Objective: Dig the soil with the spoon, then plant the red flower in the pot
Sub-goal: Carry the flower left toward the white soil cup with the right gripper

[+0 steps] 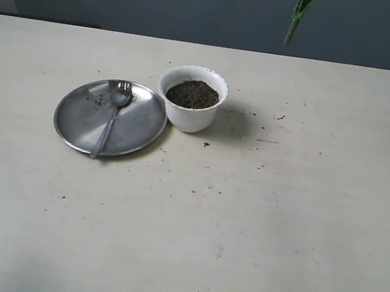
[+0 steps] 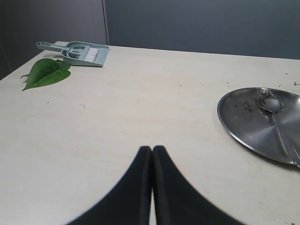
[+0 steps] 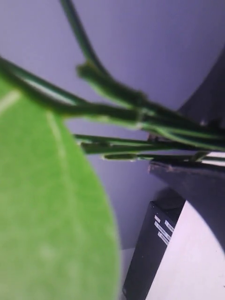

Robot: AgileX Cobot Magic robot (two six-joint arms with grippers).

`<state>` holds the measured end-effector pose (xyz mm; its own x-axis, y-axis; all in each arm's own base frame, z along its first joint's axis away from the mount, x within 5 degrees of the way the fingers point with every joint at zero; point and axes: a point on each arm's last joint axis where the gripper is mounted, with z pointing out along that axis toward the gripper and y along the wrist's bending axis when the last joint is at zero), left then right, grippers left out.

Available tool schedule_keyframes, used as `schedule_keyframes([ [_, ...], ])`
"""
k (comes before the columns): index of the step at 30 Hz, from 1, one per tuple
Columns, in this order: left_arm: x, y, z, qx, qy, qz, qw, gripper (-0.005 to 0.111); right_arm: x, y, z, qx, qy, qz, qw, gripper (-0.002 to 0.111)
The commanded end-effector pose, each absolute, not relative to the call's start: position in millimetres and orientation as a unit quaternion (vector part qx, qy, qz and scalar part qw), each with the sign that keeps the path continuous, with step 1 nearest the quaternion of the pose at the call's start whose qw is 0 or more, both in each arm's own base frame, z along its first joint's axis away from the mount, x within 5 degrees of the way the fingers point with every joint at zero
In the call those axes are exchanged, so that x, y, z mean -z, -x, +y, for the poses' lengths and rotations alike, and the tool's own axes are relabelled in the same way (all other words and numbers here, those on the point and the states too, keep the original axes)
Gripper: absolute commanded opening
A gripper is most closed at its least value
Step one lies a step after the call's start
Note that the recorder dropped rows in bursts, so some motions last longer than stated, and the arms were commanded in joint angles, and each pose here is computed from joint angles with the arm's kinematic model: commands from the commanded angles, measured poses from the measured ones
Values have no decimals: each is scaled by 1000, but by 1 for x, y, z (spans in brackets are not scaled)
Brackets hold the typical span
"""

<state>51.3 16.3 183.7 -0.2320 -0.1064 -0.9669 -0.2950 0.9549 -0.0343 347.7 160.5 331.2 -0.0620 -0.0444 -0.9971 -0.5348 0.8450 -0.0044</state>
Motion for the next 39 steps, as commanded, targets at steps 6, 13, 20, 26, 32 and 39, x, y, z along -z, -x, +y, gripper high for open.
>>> schedule_keyframes([
  [6,-183,-51,16,-71,128,779,610,0,-319,-364,167,-295,311,665,612,-1],
  [13,-183,-51,16,-71,128,779,610,0,-316,-384,174,-301,361,675,569,-1],
  [20,-183,-51,16,-71,128,779,610,0,-307,-391,170,-286,362,693,555,-1],
  [26,-183,-51,16,-71,128,779,610,0,-306,-395,168,-257,340,707,564,-1],
  [32,-183,-51,16,-71,128,779,610,0,-306,-390,180,-259,354,700,564,-1],
  [39,-183,-51,16,-71,128,779,610,0,-306,-389,183,-261,357,699,563,-1],
])
